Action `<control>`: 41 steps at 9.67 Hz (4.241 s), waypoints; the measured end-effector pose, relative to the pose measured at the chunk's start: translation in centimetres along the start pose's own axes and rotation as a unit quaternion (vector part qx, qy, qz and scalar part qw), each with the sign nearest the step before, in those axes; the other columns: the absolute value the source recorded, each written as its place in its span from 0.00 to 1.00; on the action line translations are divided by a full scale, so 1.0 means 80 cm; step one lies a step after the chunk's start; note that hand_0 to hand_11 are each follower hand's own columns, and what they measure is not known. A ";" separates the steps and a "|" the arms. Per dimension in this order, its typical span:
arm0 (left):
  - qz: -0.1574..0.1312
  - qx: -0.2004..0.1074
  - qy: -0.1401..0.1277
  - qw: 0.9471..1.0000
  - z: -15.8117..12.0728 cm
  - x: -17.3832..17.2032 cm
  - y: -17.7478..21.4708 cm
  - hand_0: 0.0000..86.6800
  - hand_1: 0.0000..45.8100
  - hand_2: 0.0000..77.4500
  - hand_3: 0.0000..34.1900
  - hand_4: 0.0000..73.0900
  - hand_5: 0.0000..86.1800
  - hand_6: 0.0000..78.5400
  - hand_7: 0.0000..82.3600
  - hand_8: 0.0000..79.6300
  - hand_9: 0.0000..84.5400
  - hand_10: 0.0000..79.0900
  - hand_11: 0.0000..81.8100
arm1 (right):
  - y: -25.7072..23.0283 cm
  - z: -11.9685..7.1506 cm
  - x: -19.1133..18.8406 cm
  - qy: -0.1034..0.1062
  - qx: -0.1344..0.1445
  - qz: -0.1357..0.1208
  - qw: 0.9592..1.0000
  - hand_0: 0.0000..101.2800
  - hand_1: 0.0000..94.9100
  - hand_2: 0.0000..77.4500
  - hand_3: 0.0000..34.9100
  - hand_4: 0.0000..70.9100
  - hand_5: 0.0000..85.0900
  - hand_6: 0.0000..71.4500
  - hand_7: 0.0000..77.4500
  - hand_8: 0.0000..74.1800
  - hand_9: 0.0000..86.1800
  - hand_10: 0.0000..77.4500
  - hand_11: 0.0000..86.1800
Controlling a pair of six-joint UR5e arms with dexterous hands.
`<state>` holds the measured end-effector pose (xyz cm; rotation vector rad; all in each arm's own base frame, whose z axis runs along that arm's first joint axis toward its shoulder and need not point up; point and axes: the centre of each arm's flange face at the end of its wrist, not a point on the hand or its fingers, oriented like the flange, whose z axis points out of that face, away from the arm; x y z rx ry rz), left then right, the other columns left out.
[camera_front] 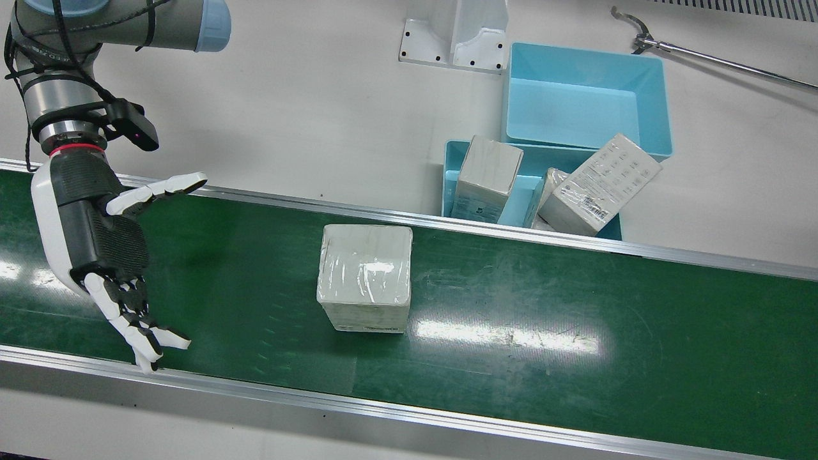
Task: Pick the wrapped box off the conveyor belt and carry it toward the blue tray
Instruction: 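Close the right hand fingers around the wrapped white box, then lift the wrapped box off the belt with the right hand, then carry the box over the blue tray and open the right hand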
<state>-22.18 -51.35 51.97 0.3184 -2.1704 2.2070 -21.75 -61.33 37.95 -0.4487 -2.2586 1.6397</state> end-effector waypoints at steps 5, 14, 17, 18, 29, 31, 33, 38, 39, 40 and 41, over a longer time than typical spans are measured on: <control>0.000 0.000 0.000 1.000 0.000 0.000 0.000 0.00 0.00 0.01 0.00 0.00 0.01 0.01 0.01 0.01 0.00 0.01 0.01 | 0.019 0.006 0.020 0.012 -0.015 -0.002 1.000 0.45 0.11 0.13 0.00 0.14 0.10 0.10 0.25 0.07 0.06 0.00 0.01; 0.000 0.000 0.000 1.000 0.000 0.000 0.000 0.00 0.00 0.01 0.00 0.01 0.01 0.01 0.01 0.01 0.00 0.01 0.01 | 0.050 0.078 0.107 0.049 -0.022 -0.006 0.999 0.47 0.17 0.18 0.30 0.12 0.13 0.05 0.21 0.06 0.05 0.00 0.01; 0.000 0.000 0.000 1.000 0.000 0.000 0.000 0.00 0.00 0.01 0.00 0.01 0.01 0.01 0.01 0.01 0.01 0.00 0.01 | 0.066 0.085 0.110 0.035 -0.026 -0.003 0.999 0.51 0.13 0.42 0.25 0.37 0.41 0.27 0.49 0.37 0.34 0.24 0.01; 0.000 0.000 0.000 1.000 0.000 0.000 0.000 0.00 0.00 0.01 0.00 0.00 0.01 0.01 0.01 0.01 0.01 0.01 0.01 | 0.073 0.080 0.095 0.026 -0.028 -0.005 0.999 0.48 0.07 0.43 0.13 0.31 0.53 0.34 0.56 0.49 0.43 0.37 0.01; 0.000 0.000 0.000 1.000 0.000 0.000 0.000 0.00 0.00 0.01 0.00 0.01 0.01 0.01 0.01 0.01 0.00 0.00 0.01 | 0.316 -0.010 0.372 0.016 -0.067 -0.008 0.998 0.37 0.01 0.46 0.45 0.27 0.81 0.66 0.92 0.72 0.81 0.65 0.81; 0.000 0.000 0.000 1.000 0.000 0.000 0.000 0.00 0.00 0.01 0.00 0.00 0.01 0.00 0.01 0.01 0.00 0.00 0.01 | 0.332 -0.012 0.406 0.022 -0.066 -0.005 0.998 0.41 0.02 0.46 0.71 0.28 0.75 0.45 0.89 0.53 0.63 0.47 0.62; 0.000 0.000 0.000 1.000 0.000 0.000 0.000 0.00 0.00 0.01 0.00 0.01 0.01 0.01 0.01 0.01 0.01 0.01 0.01 | 0.334 -0.013 0.424 0.028 -0.062 -0.006 0.998 0.42 0.21 0.32 0.84 0.12 0.57 0.06 0.63 0.11 0.33 0.04 0.32; 0.000 0.000 0.000 1.000 0.000 0.000 0.000 0.00 0.00 0.01 0.00 0.00 0.01 0.00 0.01 0.01 0.00 0.00 0.01 | 0.348 -0.028 0.398 0.023 -0.081 0.009 0.996 0.46 0.07 0.02 0.85 0.12 0.01 0.00 0.15 0.11 0.01 0.00 0.01; 0.000 0.000 0.000 1.000 0.000 0.000 0.000 0.00 0.00 0.01 0.00 0.00 0.01 0.01 0.01 0.01 0.00 0.01 0.01 | 0.351 -0.037 0.363 0.008 -0.090 0.012 0.996 0.46 0.07 0.02 0.85 0.15 0.01 0.00 0.15 0.11 0.01 0.00 0.01; 0.000 0.000 0.000 1.000 0.000 0.000 0.000 0.00 0.00 0.01 0.00 0.00 0.01 0.01 0.01 0.01 0.01 0.01 0.01 | 0.351 -0.056 0.315 -0.011 -0.096 0.011 0.995 0.46 0.13 0.02 0.85 0.14 0.12 0.00 0.19 0.09 0.01 0.00 0.01; 0.000 0.000 0.000 1.000 0.000 0.000 0.000 0.00 0.00 0.01 0.00 0.00 0.01 0.01 0.01 0.01 0.01 0.00 0.01 | 0.344 -0.081 0.257 -0.034 -0.097 0.005 0.995 0.46 0.13 0.02 0.85 0.14 0.12 0.00 0.19 0.09 0.01 0.00 0.01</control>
